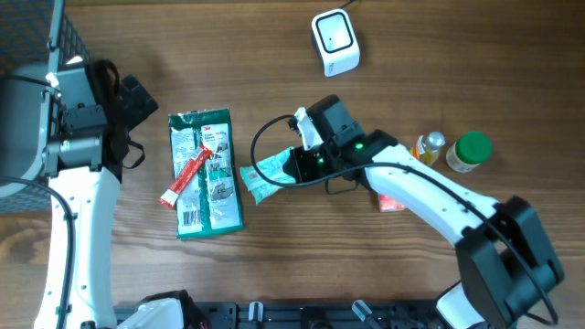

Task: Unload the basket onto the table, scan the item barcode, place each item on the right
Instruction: 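Carry the wipes pack up toward the white scanner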

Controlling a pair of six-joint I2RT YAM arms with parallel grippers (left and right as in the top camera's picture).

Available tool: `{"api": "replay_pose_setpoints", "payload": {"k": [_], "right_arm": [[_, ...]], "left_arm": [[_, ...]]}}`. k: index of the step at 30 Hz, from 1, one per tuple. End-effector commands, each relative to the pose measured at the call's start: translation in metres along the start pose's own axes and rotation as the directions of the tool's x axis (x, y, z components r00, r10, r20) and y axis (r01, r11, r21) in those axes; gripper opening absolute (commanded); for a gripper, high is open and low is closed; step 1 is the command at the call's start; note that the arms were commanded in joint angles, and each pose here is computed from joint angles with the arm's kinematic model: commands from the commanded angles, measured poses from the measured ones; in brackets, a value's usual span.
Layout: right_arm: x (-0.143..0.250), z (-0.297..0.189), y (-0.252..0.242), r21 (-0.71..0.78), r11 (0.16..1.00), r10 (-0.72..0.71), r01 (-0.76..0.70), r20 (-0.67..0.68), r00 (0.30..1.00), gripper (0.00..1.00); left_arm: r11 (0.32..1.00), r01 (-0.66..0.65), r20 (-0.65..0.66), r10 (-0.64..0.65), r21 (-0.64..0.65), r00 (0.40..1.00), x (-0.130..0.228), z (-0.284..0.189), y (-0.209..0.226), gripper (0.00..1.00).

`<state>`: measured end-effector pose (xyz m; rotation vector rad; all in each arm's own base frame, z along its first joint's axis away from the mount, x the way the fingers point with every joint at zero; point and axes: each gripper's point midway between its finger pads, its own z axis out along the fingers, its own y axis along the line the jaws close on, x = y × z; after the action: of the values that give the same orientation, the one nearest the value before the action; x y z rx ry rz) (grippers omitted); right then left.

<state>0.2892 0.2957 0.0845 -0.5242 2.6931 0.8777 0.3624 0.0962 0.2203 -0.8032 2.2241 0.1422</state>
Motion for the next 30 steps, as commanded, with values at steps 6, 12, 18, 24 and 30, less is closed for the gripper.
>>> {"api": "replay_pose_setpoints", "payload": {"k": [6,12,18,24,30], "right_arm": [[-0.020,-0.019,0.010,0.002,0.988,-0.154,0.154,0.062,0.986,0.04],[-0.079,-0.094,0.044,0.149,0.912,-0.407,0.382,0.224,0.886,0.04],[-0.103,-0.152,0.059,0.323,0.754,-0.644,0.572,0.192,0.741,0.04],[-0.148,-0.211,0.050,0.621,0.484,-0.822,0.617,0.079,0.564,0.04],[-0.185,-0.219,0.024,0.768,0.233,-0.876,0.596,-0.099,0.471,0.04]], "left_arm": [[1.000,-0.004,0.009,0.004,-0.004,1.000,-0.003,-0.001,0.001,1.00],[1.000,-0.004,0.009,0.004,-0.004,1.000,-0.003,-0.001,0.001,1.00],[1.000,-0.004,0.009,0.004,-0.004,1.000,-0.003,-0.001,0.001,1.00],[1.000,-0.004,0.009,0.004,-0.004,1.000,-0.003,-0.001,0.001,1.00],[1.000,-0.004,0.009,0.004,-0.005,1.000,-0.003,-0.001,0.001,1.00]]}}
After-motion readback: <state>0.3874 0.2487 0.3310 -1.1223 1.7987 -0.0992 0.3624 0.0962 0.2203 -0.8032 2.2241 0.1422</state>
